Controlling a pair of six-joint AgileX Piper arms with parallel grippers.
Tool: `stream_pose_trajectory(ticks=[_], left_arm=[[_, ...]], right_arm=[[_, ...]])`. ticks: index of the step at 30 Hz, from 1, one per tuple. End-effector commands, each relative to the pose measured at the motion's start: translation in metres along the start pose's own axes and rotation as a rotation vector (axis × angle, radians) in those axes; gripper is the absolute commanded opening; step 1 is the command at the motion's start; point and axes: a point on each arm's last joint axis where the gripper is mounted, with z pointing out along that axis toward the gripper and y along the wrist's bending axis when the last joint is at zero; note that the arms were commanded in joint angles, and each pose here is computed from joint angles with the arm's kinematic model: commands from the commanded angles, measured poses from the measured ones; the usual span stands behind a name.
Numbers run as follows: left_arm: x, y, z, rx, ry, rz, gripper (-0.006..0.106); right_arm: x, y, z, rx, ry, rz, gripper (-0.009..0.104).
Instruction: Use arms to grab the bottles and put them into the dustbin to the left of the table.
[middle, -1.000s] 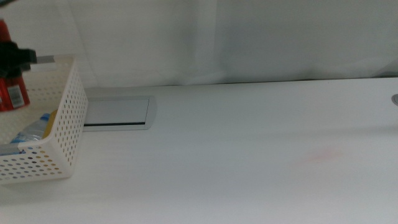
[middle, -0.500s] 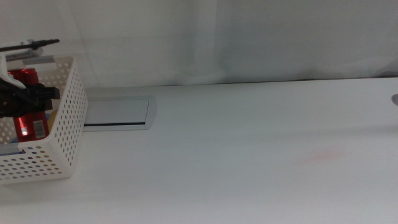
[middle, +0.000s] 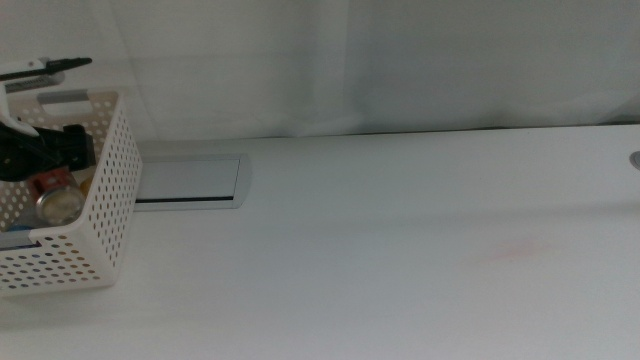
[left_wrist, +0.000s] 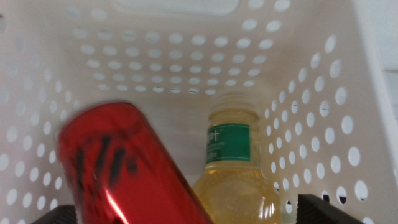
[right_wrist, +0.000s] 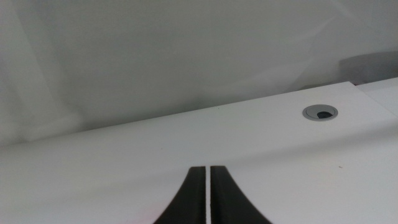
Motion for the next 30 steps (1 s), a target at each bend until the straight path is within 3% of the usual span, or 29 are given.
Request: stream_pose_trajectory(ticks=[1,11,16,30], left_arm=[[-0.005,-0.001,-0.006,0.005,-0.032,-0.026,0.093],[-0.025,-0.007,-0.070,0.008,-0.185,-0.002,0.093],[-0.030,-0.019,-0.129,0.030,-0.286,0.025,0.092],[-0.013,-0.065,-0.245,0.159,-0.514,0.174,0.068]], right_arm=[[0.011,-0.002,0.001,0.009,0.025,-0.011,-0.003],[0.011,-0.002,0.001,0.009,0.024,-0.011,-0.003],[0.011,-0.002,0.001,0.009,0.024,-0.011,-0.003],[0.012,-0.002,0.001,0.010,0.028,-0.011,-0.003]])
